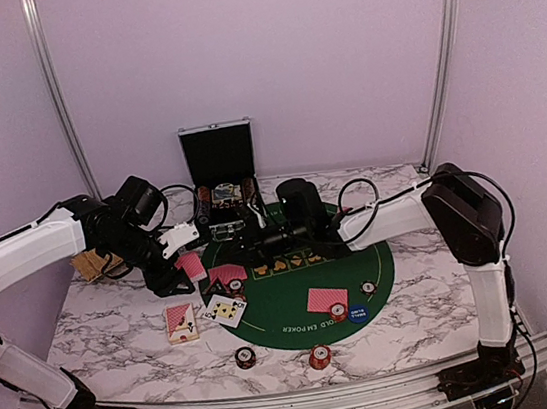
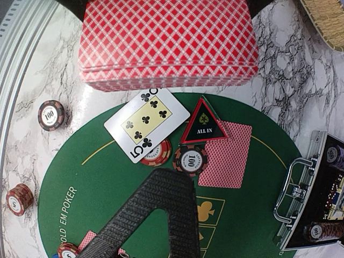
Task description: Distribute texas hold em gaming equipment
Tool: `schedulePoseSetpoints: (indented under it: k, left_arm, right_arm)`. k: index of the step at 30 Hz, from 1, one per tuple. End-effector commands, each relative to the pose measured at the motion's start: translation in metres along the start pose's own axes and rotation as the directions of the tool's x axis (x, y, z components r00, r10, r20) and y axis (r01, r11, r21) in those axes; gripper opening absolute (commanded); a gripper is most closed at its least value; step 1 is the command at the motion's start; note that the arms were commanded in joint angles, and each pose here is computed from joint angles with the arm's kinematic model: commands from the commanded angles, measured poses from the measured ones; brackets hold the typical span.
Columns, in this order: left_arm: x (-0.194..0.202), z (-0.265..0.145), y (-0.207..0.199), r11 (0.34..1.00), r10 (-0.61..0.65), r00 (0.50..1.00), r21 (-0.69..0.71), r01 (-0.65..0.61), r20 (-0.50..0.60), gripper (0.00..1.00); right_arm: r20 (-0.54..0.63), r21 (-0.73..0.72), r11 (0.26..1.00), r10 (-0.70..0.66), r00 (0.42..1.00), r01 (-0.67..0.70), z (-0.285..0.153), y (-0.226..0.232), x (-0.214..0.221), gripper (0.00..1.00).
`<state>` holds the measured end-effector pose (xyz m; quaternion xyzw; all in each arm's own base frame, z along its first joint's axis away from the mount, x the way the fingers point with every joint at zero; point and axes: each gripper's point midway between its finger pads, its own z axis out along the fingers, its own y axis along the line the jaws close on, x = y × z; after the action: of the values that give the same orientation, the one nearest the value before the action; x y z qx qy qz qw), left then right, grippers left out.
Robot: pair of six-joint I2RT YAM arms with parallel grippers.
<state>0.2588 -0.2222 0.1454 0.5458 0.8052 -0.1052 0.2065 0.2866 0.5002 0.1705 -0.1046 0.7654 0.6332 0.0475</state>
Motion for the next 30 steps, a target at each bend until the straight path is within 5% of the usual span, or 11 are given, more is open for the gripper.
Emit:
schedulePoseSetpoints:
  k: [1, 6, 10, 15, 23, 30]
  left_arm:
    - [-0.005, -0.009, -0.001, 1.0, 0.006, 0.999, -0.011, -0.006, 0.033, 0.0]
    - [-0.006, -0.009, 0.0, 1.0, 0.005, 0.999, -0.013, -0.005, 0.034, 0.0]
    - [-0.005, -0.01, 0.0, 1.0, 0.008, 0.999, -0.015, -0.007, 0.033, 0.0]
    - [-0.005, -0.01, -0.001, 1.0, 0.007, 0.999, -0.014, -0.007, 0.034, 0.0]
    - [0.001, -0.012, -0.001, 1.0, 0.009, 0.999, -0.021, -0.008, 0.031, 0.0]
    - [0.002, -0.011, -0.002, 1.0, 0.005, 1.0, -0.015, -0.004, 0.03, 0.0]
  right_arm:
    - [0.023, -0.007, 0.999, -0.046, 0.999, 0.046, -0.01, 0.014, -0.004, 0.16]
    - [0.016, -0.057, 0.996, -0.062, 0.998, 0.063, -0.008, 0.023, 0.001, 0.61]
    - [0.008, -0.086, 0.993, -0.081, 0.997, 0.082, -0.004, 0.034, 0.005, 0.74]
    - [0.0, -0.046, 0.997, -0.061, 0.998, 0.061, -0.002, 0.022, 0.007, 0.75]
    - [-0.012, 0.273, 0.959, -0.073, 0.997, 0.073, -0.023, -0.057, 0.015, 0.66]
    - [-0.052, 0.283, 0.957, -0.047, 0.998, 0.06, -0.02, -0.073, 0.03, 0.66]
